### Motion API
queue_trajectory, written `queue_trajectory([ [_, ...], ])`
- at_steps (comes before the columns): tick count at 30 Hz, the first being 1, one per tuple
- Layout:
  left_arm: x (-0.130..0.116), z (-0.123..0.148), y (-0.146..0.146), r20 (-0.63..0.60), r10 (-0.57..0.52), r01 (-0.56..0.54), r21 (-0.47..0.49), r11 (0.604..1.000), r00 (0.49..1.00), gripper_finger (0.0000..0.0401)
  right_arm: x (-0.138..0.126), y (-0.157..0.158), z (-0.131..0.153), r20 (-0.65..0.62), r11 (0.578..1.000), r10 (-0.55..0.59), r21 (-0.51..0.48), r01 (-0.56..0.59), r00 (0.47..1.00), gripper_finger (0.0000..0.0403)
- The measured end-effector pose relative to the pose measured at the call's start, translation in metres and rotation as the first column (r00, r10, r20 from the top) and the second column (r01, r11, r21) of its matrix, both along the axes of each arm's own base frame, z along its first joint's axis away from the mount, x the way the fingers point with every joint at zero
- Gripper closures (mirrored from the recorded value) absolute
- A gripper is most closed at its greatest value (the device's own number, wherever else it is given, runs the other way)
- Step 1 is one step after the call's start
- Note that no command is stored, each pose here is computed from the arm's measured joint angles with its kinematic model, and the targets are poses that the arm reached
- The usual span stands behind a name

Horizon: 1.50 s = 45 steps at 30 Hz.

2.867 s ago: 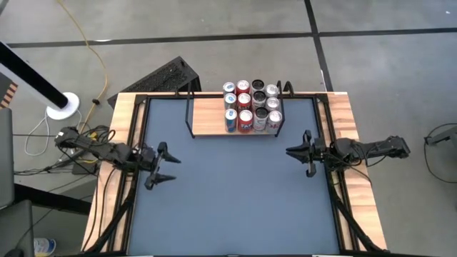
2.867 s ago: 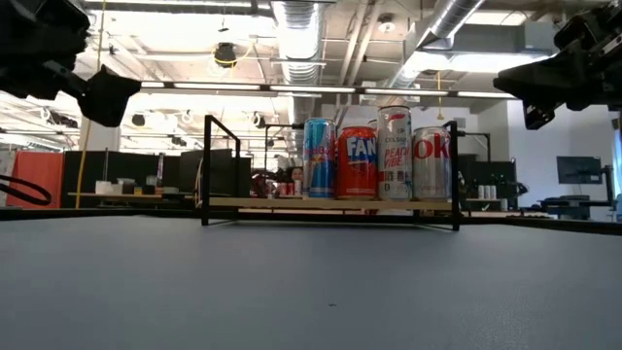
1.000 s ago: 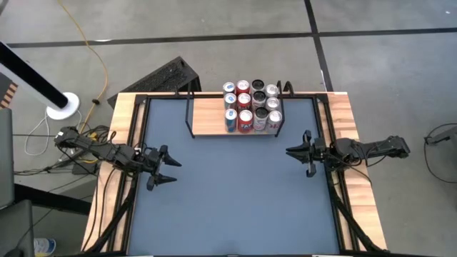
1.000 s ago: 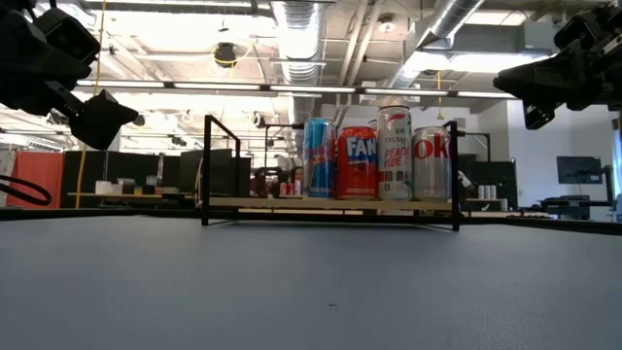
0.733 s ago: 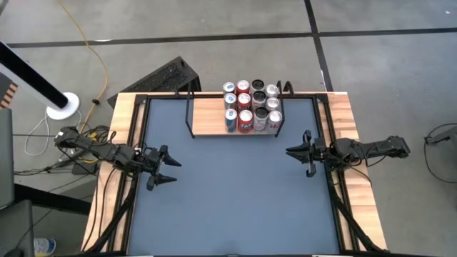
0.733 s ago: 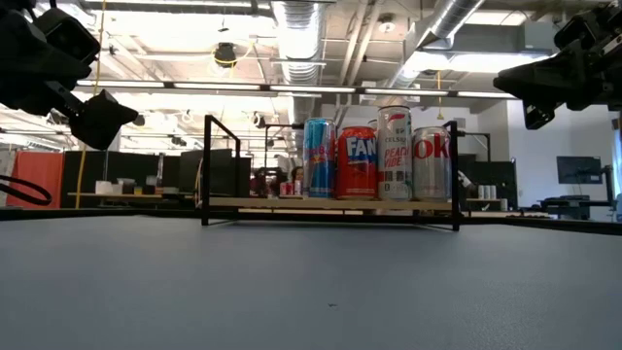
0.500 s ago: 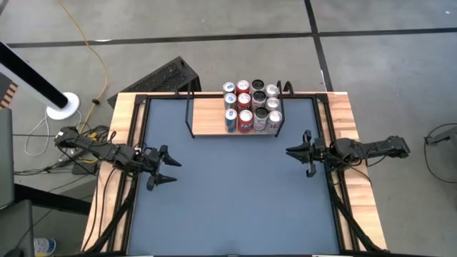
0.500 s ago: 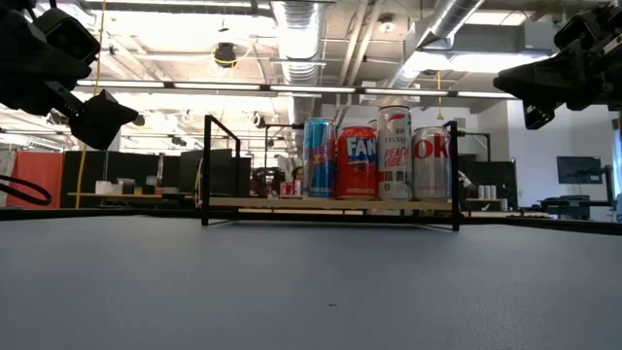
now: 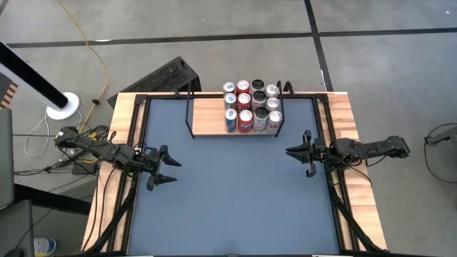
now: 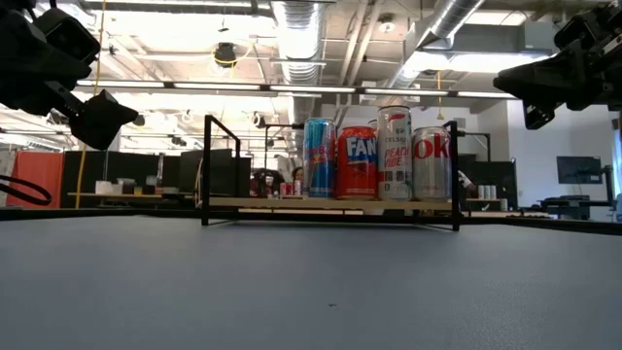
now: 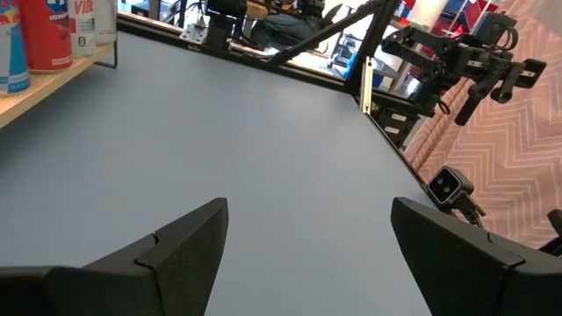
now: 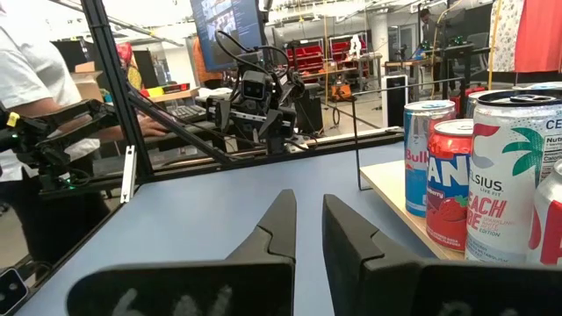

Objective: Place canned beverage on shelf
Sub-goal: Return to Home Position

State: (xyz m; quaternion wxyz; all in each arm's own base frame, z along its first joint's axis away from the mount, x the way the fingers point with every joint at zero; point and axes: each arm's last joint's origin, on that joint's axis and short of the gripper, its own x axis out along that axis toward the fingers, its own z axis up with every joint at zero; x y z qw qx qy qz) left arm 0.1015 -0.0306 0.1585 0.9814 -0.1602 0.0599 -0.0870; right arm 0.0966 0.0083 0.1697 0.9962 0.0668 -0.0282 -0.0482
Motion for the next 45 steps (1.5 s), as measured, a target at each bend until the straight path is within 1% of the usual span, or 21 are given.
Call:
queue_trajectory([
  [45,0.0000,0.0001,0.0000,0.000,0.000,0.000,0.000,1.000,1.000,0.0090,0.0000,0.0000,-0.0001,0.000,1.000,0.000,0.000,0.000,1.000,0.0357],
])
